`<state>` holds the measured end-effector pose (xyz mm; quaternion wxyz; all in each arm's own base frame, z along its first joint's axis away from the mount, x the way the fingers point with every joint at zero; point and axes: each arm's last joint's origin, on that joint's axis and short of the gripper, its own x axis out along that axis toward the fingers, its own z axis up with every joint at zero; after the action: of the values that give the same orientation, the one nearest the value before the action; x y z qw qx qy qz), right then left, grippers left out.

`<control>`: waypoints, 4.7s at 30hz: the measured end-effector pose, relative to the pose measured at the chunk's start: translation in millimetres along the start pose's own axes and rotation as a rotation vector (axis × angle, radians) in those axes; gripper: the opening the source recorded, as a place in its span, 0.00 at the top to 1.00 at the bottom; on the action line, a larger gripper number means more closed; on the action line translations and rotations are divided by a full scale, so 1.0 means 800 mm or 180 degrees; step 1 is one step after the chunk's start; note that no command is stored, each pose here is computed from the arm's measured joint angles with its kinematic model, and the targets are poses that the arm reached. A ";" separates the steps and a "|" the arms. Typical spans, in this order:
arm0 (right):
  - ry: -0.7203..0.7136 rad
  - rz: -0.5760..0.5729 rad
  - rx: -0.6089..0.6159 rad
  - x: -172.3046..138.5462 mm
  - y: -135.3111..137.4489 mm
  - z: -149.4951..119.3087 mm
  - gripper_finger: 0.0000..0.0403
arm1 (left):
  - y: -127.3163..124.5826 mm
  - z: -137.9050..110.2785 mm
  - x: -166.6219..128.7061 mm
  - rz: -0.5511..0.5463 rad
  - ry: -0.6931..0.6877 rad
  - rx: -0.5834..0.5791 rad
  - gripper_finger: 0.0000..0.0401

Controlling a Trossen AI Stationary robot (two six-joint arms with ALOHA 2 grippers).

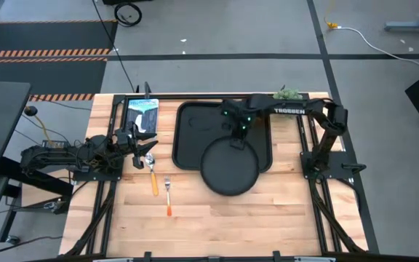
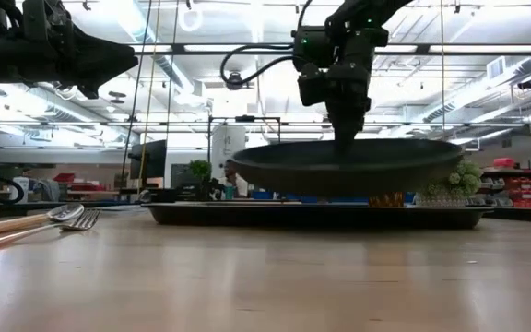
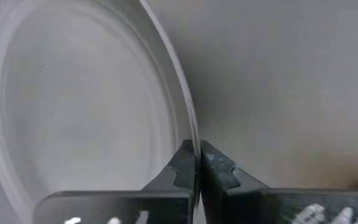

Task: Pick and place plate/cup/fork/spoon on tray
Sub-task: Put the plate on the tray to the bottom of the cup, then put the fork on the tray to the left of the plate

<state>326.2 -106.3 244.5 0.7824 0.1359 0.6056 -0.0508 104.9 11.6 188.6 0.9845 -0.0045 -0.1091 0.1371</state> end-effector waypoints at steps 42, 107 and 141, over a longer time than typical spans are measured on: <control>0.0058 -0.0147 -0.1716 0.004 -0.181 0.090 0.97 | 0.000 0.000 0.000 -0.0001 0.0000 -0.0001 0.65; -0.0470 -0.1203 -0.1157 0.062 0.019 0.149 0.59 | 0.000 0.000 0.000 -0.0001 -0.0001 0.0000 0.65; -0.1517 -0.1175 -0.0991 0.112 0.181 0.082 0.59 | 0.000 -0.001 0.000 -0.0008 0.0019 -0.1765 0.65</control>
<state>446.2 21.8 195.4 0.8909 -0.1128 0.4205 -0.1289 105.0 11.5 188.2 0.9462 -0.2740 -0.1395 0.1008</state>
